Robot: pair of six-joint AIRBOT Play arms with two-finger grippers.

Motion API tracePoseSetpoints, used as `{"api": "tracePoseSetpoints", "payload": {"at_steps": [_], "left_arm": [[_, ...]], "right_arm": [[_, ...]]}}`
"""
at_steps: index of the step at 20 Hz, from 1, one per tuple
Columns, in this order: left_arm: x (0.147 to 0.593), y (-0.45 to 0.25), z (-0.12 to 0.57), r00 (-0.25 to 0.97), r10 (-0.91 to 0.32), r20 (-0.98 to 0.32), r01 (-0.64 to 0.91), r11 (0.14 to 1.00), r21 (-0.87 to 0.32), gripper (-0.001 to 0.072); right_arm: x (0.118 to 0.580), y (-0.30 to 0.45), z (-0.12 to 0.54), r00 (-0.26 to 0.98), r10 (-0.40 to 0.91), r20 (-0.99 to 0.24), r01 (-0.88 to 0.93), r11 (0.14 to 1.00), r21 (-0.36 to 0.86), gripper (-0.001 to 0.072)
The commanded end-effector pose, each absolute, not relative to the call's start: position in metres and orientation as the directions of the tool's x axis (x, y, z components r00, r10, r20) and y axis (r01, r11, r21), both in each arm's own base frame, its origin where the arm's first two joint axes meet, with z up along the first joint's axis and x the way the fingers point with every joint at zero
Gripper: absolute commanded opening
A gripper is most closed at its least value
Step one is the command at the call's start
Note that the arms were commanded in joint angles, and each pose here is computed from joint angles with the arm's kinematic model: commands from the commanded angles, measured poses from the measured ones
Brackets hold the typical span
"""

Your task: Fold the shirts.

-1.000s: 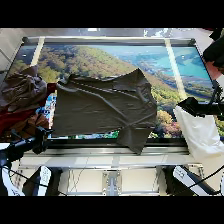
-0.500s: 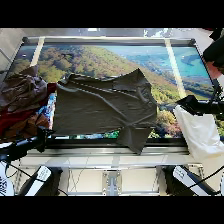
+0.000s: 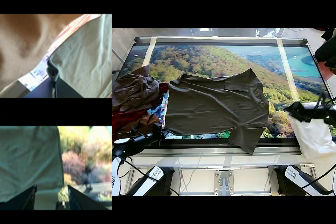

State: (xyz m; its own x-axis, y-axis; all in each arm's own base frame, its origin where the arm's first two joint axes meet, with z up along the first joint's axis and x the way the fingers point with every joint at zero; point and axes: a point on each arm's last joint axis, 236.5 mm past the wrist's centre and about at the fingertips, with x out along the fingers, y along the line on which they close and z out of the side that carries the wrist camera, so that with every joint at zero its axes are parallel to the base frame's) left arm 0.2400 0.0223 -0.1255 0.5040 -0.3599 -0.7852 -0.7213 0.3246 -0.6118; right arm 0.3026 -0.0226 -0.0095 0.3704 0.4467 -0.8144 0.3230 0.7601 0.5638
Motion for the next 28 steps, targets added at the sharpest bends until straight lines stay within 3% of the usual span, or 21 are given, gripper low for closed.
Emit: {"api": "tracePoseSetpoints", "payload": {"at_steps": [1,5,13,14,15,16,21,23,25,28], "left_arm": [[0.242,0.02,-0.125,0.506,-0.365,-0.782,-0.717,0.326,-0.616,0.0013],[0.241,0.017,-0.124,0.502,-0.379,-0.778,-0.703,0.346,-0.622,0.0013],[0.24,0.014,-0.123,0.499,-0.388,-0.775,-0.701,0.345,-0.624,0.0013],[0.24,0.014,-0.123,0.499,-0.388,-0.775,-0.701,0.345,-0.624,0.0013],[0.241,0.015,-0.123,0.501,-0.387,-0.774,-0.7,0.345,-0.626,0.0013],[0.244,0.016,-0.118,0.51,-0.388,-0.768,-0.681,0.363,-0.636,0.0012],[0.29,0.029,-0.005,0.67,-0.363,-0.648,-0.318,0.648,-0.692,0.0011],[0.304,0.038,0.077,0.779,-0.284,-0.559,-0.153,0.778,-0.609,0.0011],[0.305,0.033,0.155,0.858,-0.23,-0.459,-0.038,0.863,-0.504,0.001],[0.29,-0.01,0.251,0.881,-0.295,-0.371,0.167,0.926,-0.34,0.0011]], "right_arm": [[0.263,0.009,-0.064,0.216,0.524,-0.824,0.428,0.708,0.562,0.0445],[0.271,0.04,-0.099,0.255,0.58,-0.773,0.473,0.623,0.623,0.0449],[0.293,0.08,-0.127,0.253,0.594,-0.764,0.475,0.612,0.633,0.0437],[0.301,0.084,-0.124,0.282,0.596,-0.752,0.455,0.607,0.652,0.0289],[0.309,0.087,-0.119,0.304,0.603,-0.738,0.432,0.603,0.671,0.0057],[0.316,0.091,-0.11,0.324,0.621,-0.714,0.388,0.601,0.699,0.0017],[0.337,0.114,0.006,0.371,0.727,-0.578,-0.049,0.637,0.769,0.0013],[0.327,0.116,0.075,0.398,0.719,-0.57,-0.294,0.688,0.664,0.0013],[0.307,0.11,0.138,0.457,0.66,-0.596,-0.459,0.749,0.478,0.0013],[0.267,0.105,0.232,0.615,0.564,-0.551,-0.551,0.807,0.211,0.0015]]}}
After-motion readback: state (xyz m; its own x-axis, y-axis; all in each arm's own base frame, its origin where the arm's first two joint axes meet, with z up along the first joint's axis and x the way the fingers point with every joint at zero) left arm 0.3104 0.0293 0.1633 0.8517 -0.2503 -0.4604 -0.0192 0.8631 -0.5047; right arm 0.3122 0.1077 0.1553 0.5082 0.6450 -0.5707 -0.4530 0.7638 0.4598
